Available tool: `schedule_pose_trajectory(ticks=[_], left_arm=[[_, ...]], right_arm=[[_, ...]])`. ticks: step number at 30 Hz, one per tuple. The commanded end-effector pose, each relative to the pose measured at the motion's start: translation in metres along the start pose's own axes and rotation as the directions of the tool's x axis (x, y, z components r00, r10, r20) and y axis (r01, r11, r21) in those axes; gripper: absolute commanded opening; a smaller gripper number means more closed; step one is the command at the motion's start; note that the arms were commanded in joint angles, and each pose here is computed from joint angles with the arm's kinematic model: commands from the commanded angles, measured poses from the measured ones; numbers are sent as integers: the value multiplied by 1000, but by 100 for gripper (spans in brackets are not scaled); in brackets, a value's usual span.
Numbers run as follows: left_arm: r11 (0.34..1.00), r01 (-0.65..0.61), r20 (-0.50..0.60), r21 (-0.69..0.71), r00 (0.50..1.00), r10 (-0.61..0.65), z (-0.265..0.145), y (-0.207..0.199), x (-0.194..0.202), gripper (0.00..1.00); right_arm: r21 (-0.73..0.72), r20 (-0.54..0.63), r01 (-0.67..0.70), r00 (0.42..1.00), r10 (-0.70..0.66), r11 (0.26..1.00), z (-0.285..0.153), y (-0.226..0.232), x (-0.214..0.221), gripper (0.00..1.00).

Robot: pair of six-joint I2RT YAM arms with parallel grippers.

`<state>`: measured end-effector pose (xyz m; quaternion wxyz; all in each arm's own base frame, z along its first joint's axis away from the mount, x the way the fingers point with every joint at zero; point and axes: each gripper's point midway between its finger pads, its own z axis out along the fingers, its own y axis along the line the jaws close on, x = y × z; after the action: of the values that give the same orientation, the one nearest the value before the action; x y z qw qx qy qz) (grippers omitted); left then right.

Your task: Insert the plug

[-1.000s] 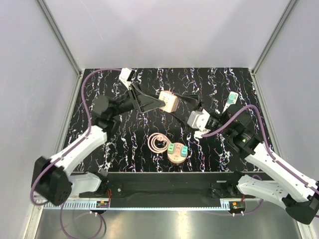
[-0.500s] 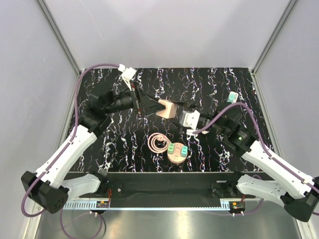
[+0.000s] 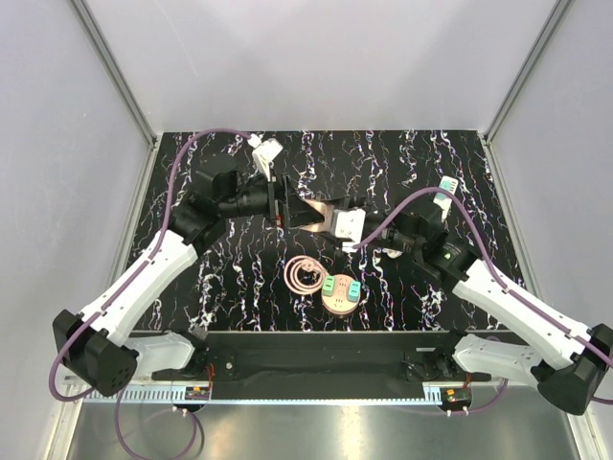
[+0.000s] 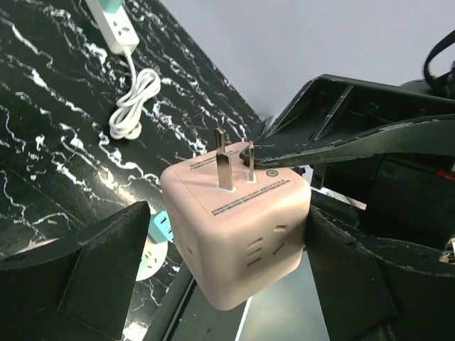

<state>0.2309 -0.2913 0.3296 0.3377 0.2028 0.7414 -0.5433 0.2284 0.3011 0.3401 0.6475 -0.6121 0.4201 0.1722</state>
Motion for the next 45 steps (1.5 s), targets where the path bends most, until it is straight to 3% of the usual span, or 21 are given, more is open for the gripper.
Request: schedule_pose_trajectory(ticks=[1,3,6,7,8,10,11,14,17,18,20,23,25,29,34,37,45], left_arm=[[999,-32,-16,-19,999,31,2,4,-1,90],[998,-31,-23,-50,999,30,3,10,0,89],[994,-53,-49,-98,998,49,4,22,3,80],[993,-49,-65,-110,997,42,4,26,7,73],[992,-53,-70,-117,997,45,4,28,7,54],[991,-67,-73,-116,996,59,5,29,6,30],[991,-67,-77,-113,995,59,5,29,7,15],[993,-65,-74,-95,996,58,4,28,6,0],[1000,5,-33,-30,999,-6,2,27,0,0],[999,34,-12,-11,999,-34,1,27,-2,0],[992,120,72,50,990,-123,-6,29,-14,0],[970,213,176,117,957,-231,-17,30,-33,0],[955,256,229,150,931,-286,-20,26,-46,0],[890,375,297,260,846,-443,-24,20,-64,0],[800,483,324,355,739,-590,-31,7,-82,0],[767,537,360,351,679,-640,-35,11,-88,0],[706,618,359,347,608,-708,-36,15,-89,0]], right_arm=[[43,66,53,996,-56,998,0,-22,-29,0],[23,56,44,997,-45,999,3,-18,-25,0],[-6,38,32,999,-32,999,5,-13,-20,0],[-12,32,29,999,-28,1000,6,-12,-18,0],[-17,27,21,999,-20,1000,7,-11,-16,0],[-22,27,-5,1000,5,1000,7,-9,-16,1],[-13,29,-16,999,17,1000,7,-11,-18,20],[17,19,-71,997,71,997,4,-14,-17,40],[46,19,-110,994,109,993,0,-15,-17,65],[66,21,-119,993,118,991,-2,-17,-17,82],[119,57,-165,986,159,979,-8,-20,-20,91],[276,164,-241,966,201,930,-21,-43,-30,94],[400,217,-380,923,316,834,-32,-63,-25,95],[585,198,-563,797,571,583,-43,-103,-8,95],[626,169,-632,681,712,456,-21,-103,17,95],[610,211,-677,639,739,411,-17,-103,15,95],[431,265,-720,678,686,544,5,-87,-9,100]])
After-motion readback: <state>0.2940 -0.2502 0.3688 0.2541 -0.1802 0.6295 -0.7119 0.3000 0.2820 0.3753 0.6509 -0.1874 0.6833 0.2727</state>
